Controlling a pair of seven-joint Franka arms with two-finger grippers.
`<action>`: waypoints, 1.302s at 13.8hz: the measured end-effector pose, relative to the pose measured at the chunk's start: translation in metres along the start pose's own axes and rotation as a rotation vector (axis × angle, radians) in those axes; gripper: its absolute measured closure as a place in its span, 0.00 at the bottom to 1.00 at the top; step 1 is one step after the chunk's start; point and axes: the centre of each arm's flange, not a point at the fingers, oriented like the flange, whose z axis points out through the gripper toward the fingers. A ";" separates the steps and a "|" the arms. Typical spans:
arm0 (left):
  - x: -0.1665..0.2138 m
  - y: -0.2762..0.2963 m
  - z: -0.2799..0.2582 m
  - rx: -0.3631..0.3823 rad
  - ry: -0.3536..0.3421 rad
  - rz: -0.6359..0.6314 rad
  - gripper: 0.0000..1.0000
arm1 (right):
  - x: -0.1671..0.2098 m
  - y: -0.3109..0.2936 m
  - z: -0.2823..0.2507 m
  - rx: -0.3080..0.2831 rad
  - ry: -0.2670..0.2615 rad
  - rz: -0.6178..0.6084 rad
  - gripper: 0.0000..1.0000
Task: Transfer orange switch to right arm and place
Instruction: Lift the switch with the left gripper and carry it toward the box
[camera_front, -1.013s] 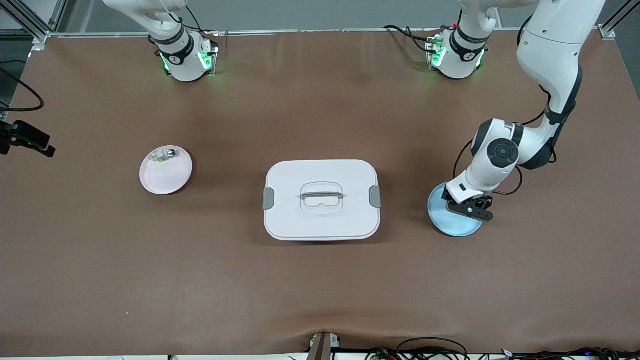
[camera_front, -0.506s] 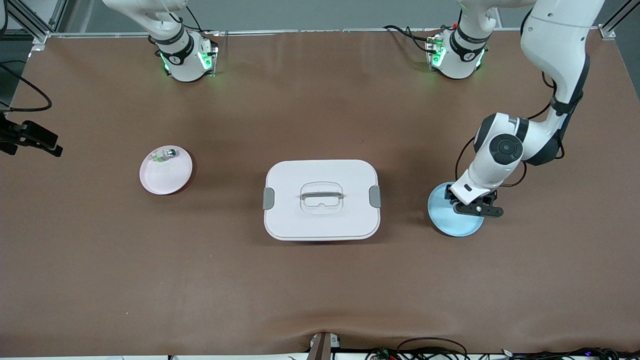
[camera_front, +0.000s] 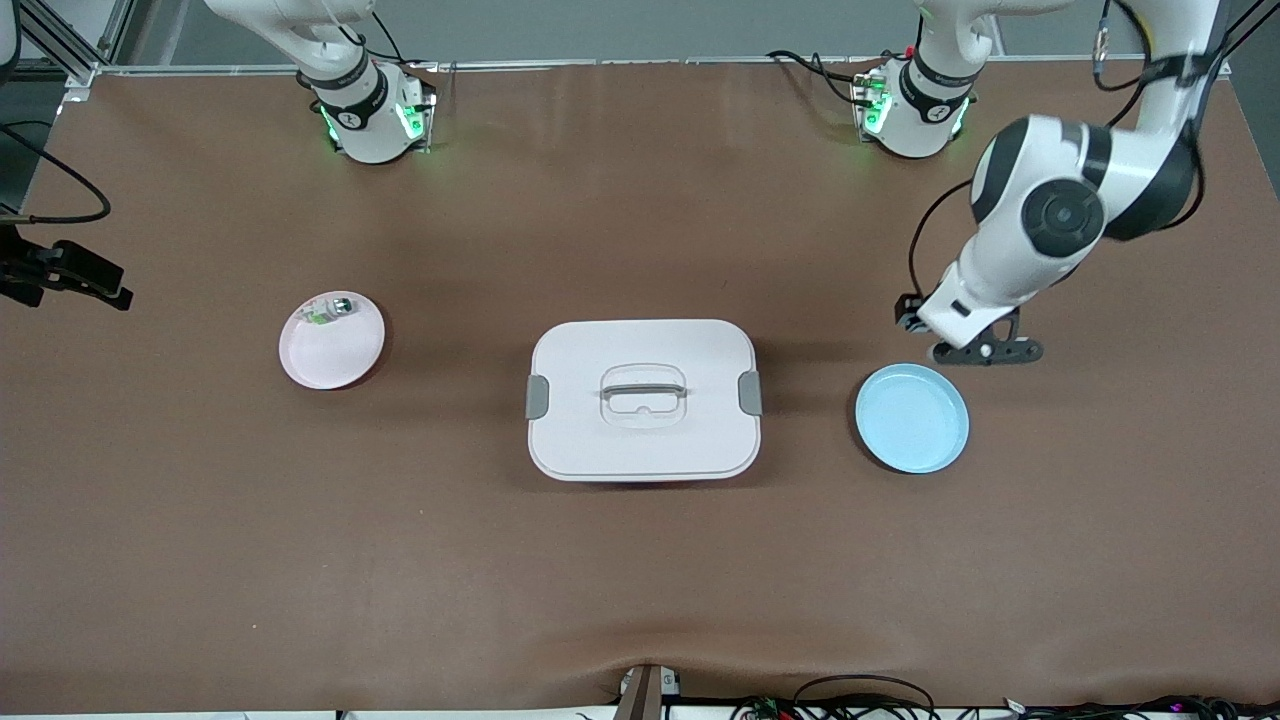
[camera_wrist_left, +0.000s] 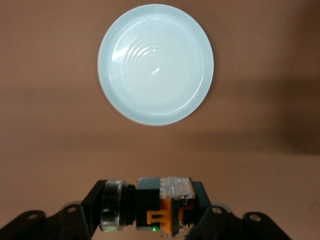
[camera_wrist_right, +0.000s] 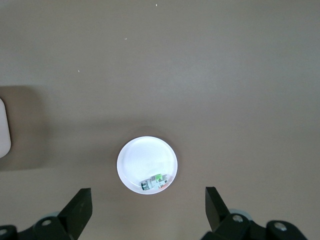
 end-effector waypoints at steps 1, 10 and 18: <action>-0.007 -0.002 -0.012 0.002 0.002 -0.010 0.28 | 0.000 0.000 0.002 0.000 -0.003 0.000 0.00; -0.065 0.009 -0.132 -0.086 -0.058 -0.163 0.28 | -0.003 -0.001 0.005 0.027 -0.028 0.008 0.00; -0.060 0.128 -0.196 -0.270 -0.118 -0.527 0.28 | -0.007 -0.002 0.009 0.162 -0.048 0.127 0.00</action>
